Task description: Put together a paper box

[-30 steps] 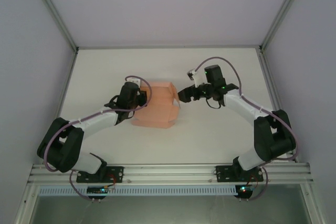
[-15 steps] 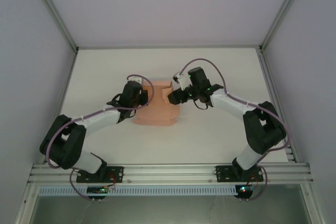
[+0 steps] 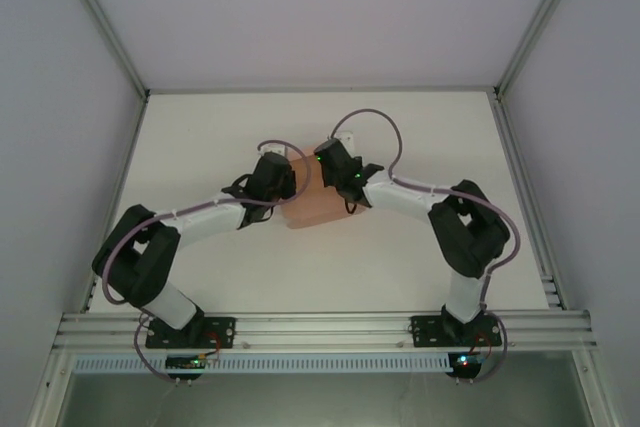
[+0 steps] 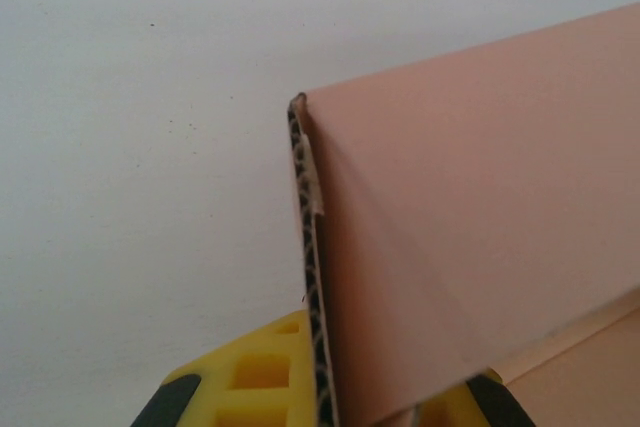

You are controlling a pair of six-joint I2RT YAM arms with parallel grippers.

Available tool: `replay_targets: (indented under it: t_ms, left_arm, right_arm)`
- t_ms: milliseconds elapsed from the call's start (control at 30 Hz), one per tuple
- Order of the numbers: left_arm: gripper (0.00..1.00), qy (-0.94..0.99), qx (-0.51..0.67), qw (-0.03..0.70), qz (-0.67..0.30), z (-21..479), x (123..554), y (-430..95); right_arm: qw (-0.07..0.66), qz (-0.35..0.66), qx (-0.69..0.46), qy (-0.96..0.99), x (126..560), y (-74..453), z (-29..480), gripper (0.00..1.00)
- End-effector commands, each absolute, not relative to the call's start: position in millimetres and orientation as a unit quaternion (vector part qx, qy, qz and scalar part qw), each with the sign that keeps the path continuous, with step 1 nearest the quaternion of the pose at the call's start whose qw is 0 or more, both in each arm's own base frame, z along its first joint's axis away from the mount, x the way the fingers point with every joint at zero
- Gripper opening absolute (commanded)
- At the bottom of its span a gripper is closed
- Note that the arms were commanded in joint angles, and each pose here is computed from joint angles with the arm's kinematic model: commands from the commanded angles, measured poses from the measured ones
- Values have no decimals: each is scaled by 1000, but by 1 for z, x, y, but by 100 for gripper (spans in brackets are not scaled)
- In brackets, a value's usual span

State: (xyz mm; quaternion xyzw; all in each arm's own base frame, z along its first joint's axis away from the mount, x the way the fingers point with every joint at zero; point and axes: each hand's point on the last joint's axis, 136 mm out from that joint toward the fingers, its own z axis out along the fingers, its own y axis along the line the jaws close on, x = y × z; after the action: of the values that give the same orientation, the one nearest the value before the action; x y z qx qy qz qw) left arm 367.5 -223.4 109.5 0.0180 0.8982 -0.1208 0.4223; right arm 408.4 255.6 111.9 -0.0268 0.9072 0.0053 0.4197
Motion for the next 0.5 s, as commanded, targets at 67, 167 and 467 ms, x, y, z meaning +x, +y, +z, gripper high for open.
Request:
replay_targets:
  t_ms: [67,167,467]
  left_arm:
    - [0,901,1,417,-121,117,368,-225]
    - [0,901,1,416,-127,116,368,-227]
    - [0,903,5,408,-135,113,365,-230]
  right_arm:
    - [430,-170,83,883,417,184,113,0]
    - [442,-104,38,890,425,206,114,8]
    - [494,120,-86,857,421,262,142,35]
